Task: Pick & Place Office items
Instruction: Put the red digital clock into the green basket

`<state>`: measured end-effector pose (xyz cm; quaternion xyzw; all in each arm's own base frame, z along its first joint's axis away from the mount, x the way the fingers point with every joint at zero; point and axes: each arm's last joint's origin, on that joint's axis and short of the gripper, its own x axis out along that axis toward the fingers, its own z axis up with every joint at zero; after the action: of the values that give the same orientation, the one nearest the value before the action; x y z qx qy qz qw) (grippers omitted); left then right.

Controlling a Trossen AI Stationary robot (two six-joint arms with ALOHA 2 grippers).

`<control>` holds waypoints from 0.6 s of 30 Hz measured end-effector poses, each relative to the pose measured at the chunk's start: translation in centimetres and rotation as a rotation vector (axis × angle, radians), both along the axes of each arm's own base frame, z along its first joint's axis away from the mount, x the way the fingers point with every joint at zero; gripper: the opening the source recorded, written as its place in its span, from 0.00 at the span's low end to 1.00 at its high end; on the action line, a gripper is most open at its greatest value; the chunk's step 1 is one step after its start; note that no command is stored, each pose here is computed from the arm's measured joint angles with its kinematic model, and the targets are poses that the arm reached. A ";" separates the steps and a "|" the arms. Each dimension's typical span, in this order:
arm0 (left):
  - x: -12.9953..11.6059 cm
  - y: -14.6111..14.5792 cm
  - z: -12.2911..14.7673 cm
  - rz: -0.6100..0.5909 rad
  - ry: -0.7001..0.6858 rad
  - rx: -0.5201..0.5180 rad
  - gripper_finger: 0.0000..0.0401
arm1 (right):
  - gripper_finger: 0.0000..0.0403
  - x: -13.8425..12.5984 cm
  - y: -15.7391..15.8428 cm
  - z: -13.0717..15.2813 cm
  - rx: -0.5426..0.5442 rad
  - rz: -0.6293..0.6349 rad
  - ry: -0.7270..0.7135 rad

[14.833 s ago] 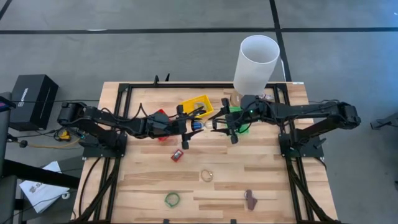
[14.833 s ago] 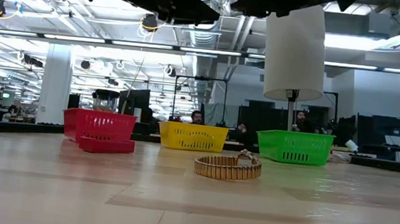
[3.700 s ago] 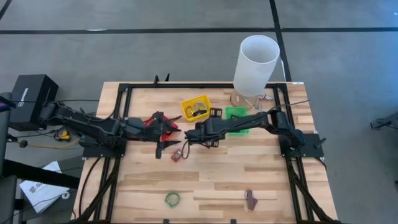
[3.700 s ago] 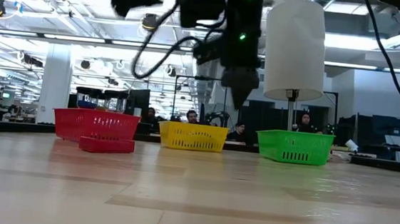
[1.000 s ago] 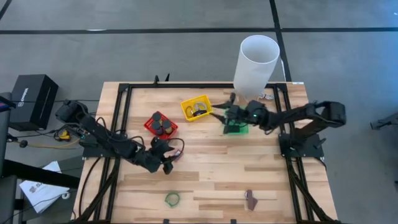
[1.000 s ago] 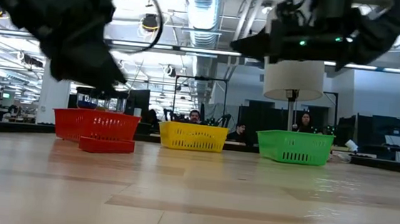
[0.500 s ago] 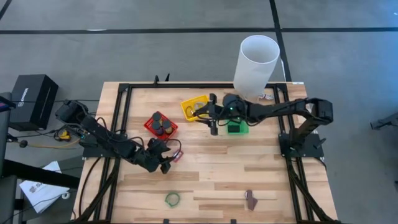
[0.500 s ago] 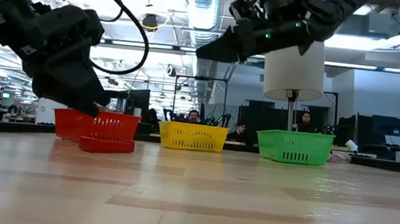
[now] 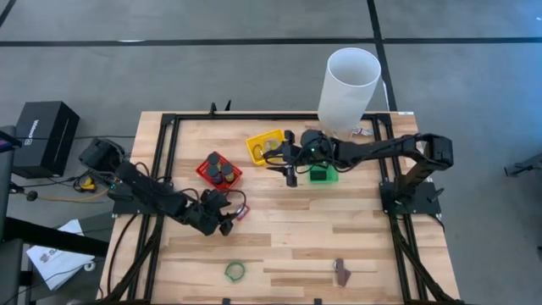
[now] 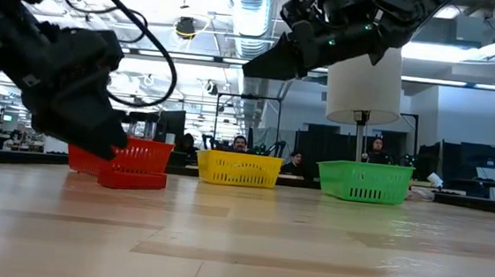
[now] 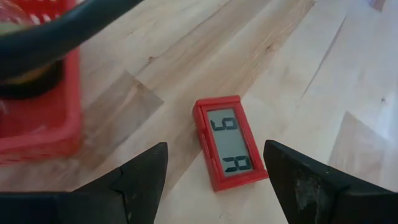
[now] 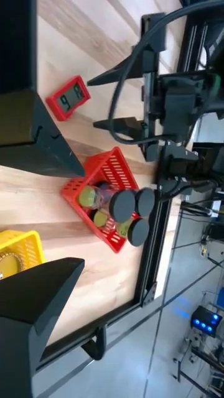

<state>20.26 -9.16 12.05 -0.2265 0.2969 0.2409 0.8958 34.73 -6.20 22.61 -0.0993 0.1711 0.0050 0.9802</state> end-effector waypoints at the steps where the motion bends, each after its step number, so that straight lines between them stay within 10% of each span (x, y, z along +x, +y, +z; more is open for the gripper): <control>1: 0.2 -0.1 -0.3 0.000 0.002 0.001 0.65 | 0.53 0.0 0.1 0.0 0.001 0.002 0.003; 18: 0.9 -0.5 -2.2 -0.020 0.030 0.005 0.65 | 0.53 0.0 0.7 -0.4 0.007 0.020 0.038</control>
<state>21.18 -9.71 9.84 -0.2178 0.3118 0.2359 0.8942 34.70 -5.52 22.25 -0.0974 0.1886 0.0171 0.9771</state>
